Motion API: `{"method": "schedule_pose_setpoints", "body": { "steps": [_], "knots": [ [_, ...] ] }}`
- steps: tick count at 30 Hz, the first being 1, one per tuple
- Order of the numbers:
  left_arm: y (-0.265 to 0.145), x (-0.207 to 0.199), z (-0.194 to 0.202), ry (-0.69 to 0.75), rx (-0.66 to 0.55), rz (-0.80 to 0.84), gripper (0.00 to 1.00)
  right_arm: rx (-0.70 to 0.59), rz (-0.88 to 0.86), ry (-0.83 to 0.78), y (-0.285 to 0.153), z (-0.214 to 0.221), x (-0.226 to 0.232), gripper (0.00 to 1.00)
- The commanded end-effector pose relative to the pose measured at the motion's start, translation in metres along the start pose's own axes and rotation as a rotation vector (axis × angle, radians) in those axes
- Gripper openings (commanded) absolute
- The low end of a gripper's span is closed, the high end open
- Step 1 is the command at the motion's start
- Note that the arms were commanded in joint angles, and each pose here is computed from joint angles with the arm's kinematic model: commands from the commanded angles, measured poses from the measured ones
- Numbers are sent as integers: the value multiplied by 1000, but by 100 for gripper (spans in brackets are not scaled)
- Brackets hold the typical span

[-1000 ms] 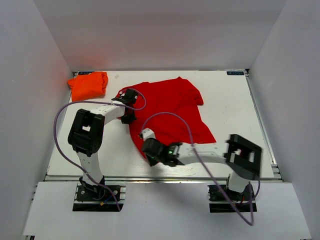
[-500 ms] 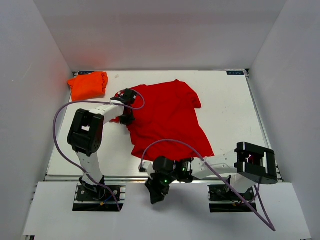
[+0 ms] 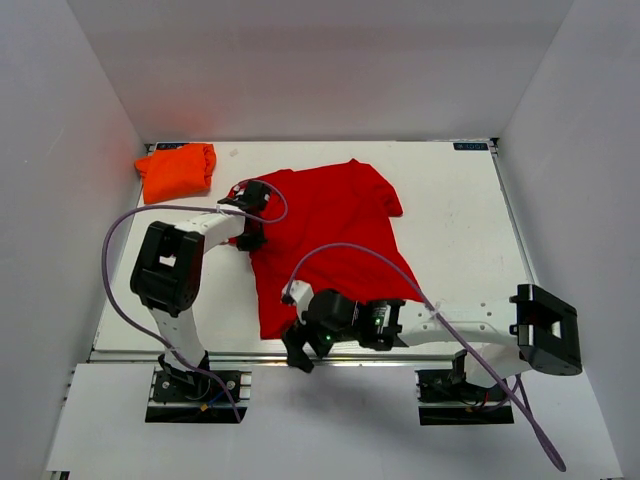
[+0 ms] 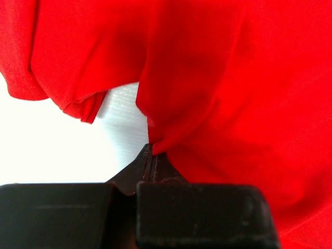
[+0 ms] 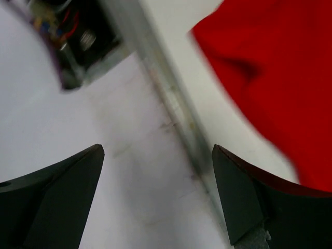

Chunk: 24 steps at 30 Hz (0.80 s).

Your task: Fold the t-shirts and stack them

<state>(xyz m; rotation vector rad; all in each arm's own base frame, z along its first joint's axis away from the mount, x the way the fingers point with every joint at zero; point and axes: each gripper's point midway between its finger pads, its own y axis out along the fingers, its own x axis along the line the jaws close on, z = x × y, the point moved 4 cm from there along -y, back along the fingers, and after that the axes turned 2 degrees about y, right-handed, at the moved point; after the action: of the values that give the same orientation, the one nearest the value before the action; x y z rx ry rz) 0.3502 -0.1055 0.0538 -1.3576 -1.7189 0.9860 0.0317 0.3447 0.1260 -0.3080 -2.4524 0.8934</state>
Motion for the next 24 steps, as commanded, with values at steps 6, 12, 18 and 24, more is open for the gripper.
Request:
{"method": "schedule_pose_setpoints", "body": {
  "steps": [6,12,18,24],
  "knots": [
    [-43,21,5,-4,-27,10,3,-235,462,208,-40,-50,-100,90],
    [-113,21,-7,-40,-158,145,94,-254,645,393,-68,-43,-161,90],
    [-132,-11,21,-27,-132,473,100,-254,702,578,-89,-32,-206,90],
    [-113,-50,77,71,22,641,100,-99,674,719,-74,4,-233,90]
  ]
}}
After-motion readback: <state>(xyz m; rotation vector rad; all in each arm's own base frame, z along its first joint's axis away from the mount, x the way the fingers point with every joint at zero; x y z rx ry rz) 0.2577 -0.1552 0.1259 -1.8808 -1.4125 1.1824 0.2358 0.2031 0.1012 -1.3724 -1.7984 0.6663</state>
